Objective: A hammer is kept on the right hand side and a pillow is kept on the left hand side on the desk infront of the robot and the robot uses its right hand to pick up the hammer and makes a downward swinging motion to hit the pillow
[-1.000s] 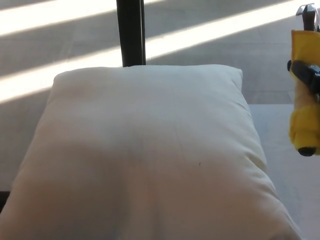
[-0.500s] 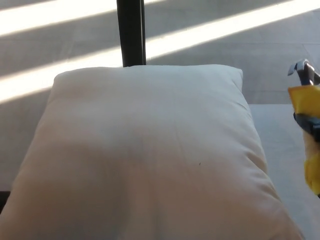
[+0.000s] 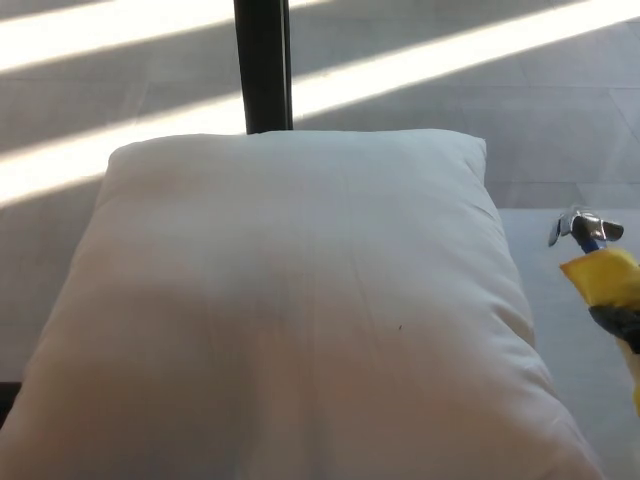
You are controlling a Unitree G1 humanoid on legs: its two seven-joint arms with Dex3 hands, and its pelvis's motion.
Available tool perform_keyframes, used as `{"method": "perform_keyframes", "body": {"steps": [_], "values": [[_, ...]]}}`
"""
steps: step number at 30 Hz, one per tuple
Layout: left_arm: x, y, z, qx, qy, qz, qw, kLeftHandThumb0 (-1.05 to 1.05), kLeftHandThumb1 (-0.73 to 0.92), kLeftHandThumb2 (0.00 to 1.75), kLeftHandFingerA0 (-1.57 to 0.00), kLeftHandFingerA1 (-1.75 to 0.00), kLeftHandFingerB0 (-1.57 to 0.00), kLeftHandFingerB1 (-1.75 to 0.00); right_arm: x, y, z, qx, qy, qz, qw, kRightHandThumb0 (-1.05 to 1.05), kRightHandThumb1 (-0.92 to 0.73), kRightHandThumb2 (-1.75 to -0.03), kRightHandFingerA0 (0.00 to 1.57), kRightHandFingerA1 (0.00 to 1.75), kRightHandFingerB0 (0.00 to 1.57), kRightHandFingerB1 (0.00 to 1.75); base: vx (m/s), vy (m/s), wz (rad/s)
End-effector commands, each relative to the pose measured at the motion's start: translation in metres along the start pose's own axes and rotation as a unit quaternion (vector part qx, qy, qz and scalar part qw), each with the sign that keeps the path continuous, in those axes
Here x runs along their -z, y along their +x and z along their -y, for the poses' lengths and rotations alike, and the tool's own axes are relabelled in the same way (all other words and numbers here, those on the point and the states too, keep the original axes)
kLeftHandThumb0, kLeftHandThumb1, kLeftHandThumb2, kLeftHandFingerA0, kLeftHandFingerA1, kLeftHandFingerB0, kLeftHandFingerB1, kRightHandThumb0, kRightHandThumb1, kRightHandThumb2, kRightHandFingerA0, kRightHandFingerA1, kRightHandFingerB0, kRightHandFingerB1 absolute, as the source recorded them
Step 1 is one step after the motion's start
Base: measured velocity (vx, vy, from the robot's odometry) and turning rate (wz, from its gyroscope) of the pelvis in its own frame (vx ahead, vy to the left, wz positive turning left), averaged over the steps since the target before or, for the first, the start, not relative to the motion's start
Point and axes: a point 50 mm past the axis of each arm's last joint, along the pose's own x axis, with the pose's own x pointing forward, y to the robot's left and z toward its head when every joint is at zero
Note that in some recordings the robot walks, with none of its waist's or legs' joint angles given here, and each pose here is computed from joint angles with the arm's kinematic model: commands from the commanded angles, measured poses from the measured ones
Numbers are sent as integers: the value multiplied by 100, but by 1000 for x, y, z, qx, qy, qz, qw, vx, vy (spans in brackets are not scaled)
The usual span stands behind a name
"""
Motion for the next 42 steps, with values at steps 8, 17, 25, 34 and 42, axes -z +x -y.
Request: {"method": "perform_keyframes", "body": {"steps": [8,17,25,34,42], "values": [[-6,-6,-14,-13,-8,13,1000,-67,78,64,-49,-50,-41,-39,30,24,8,165,-237,67,955,-34,-82,-75,85,154,76,108,0,0,0],[-9,-4,-11,-13,-20,19,1000,-64,78,64,-49,-51,-43,-40,42,34,-16,136,-286,46,947,-41,-92,-67,80,86,65,66,0,0,0],[-9,-4,-11,-17,-22,19,999,-65,78,63,-51,-52,-44,-40,45,35,-24,110,-267,73,955,-28,-64,-76,81,148,82,83,0,0,0],[-8,-4,-9,-8,-22,22,999,-65,78,63,-50,-54,-43,-41,46,36,-23,-2,-303,37,952,-75,-46,-84,0,28,8,19,0,0,0],[-9,-4,-9,-14,-27,21,999,-64,79,63,-51,-54,-45,-41,41,30,-19,-24,-351,41,935,-94,-60,-58,0,0,0,0,0,0,0]]}}
